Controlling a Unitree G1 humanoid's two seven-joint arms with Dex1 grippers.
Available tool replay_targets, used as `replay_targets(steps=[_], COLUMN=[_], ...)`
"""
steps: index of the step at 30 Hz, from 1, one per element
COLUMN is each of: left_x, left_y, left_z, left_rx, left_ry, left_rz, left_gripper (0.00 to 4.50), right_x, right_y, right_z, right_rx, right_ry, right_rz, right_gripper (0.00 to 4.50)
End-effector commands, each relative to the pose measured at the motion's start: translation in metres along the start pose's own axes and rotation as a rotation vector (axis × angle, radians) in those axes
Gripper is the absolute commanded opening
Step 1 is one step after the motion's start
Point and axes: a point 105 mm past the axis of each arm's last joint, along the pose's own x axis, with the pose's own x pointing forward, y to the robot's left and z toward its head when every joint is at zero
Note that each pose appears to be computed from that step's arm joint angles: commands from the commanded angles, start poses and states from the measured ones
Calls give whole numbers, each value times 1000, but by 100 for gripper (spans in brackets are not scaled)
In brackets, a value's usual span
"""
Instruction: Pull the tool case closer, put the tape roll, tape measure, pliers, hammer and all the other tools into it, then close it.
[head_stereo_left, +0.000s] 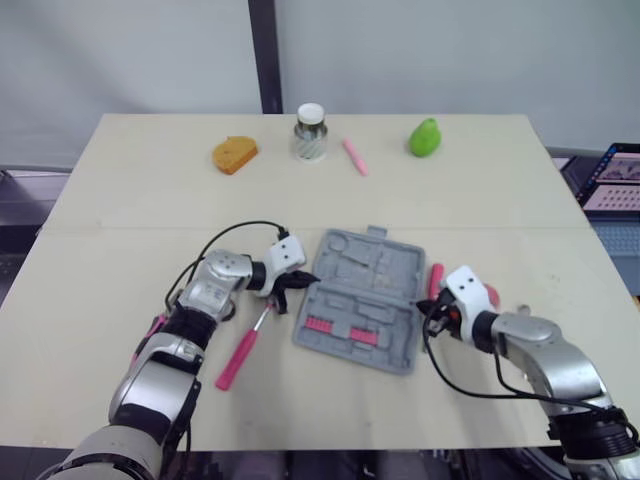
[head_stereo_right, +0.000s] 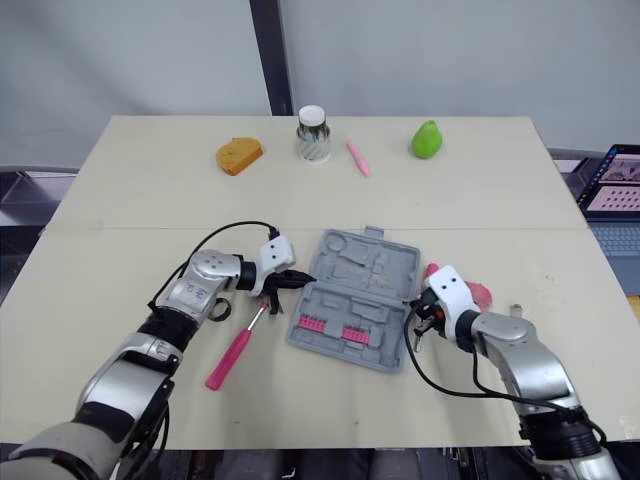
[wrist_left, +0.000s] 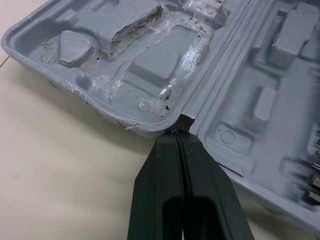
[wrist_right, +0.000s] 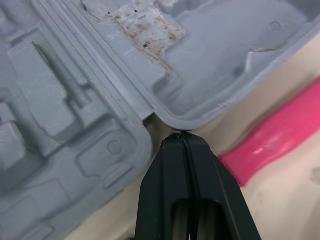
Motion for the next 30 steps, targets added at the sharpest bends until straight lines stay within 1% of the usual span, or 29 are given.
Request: replay_targets(steps=[1,5,12,17,21,30], left_x=[-3,-10,-29,-44,-52,-56], left_y=[-5,-14,-40,-61,-79,-102], left_z=[-2,-3,-1,-1,-7,-17], left_rx=[7,8,11,-2,-18,-45], left_ry=[-1,-2,15,40,80,123], left_rz=[-26,-64,-142,-178,-208,-227], left_gripper=[0,0,0,0,0,0], right_x=[1,1,-8,-16,-22,-35], right_y=[4,15,41,54,63,79], right_z=[8,9,10,8,6,-3], right_rx=[-16,-28,-63,-73,-70,-64], right_ry=[-30,-33,-28,-11,6,53], right_rz=[30,94,220,265,297,352], right_gripper=[3,3,3,3,3,3])
